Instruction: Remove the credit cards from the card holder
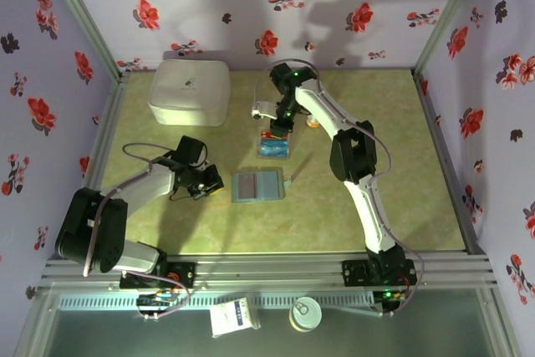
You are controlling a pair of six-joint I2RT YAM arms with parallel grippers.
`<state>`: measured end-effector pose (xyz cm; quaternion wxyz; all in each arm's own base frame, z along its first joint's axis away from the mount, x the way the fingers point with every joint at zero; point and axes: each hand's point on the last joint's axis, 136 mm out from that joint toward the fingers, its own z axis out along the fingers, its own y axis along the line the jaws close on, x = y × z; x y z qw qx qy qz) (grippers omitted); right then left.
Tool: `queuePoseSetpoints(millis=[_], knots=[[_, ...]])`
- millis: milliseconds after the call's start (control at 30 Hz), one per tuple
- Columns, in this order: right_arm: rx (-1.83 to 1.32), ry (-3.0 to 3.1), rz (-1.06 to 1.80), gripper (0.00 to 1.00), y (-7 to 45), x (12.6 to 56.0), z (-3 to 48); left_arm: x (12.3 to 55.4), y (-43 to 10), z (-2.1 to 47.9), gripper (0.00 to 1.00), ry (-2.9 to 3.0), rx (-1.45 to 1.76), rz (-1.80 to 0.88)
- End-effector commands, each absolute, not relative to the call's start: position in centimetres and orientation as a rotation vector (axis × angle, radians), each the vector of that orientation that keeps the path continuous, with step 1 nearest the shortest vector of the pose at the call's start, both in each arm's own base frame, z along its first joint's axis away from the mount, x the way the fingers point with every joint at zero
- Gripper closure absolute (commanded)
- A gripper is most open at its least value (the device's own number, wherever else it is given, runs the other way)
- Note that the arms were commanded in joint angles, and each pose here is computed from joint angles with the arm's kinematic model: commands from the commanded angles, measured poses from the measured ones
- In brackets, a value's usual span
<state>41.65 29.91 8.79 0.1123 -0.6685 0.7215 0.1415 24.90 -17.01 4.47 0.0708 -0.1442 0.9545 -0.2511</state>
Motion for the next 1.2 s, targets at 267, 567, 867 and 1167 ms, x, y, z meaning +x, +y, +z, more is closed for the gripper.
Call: queuePoseSetpoints(millis=[267,567,867,1167], knots=[[-1.804,2.037,0.246,0.82,30.2,45.1,13.6,24.5,-16.5,3.9,0.93,2.898,-0.424,-0.730],[-1.795,2.073,0.161,0.87,29.7,45.9,11.3,24.5,-16.5,3.7,0.93,2.902,-0.428,-0.729],[-1.817,2.106,0.155,0.84,29.4,45.2,9.5,24.5,-16.6,3.7,0.93,2.904,-0.426,-0.732],[-1.723,2.074,0.087,0.81,29.4,46.2,12.3,24.6,-16.7,3.9,0.93,2.893,-0.427,-0.746]])
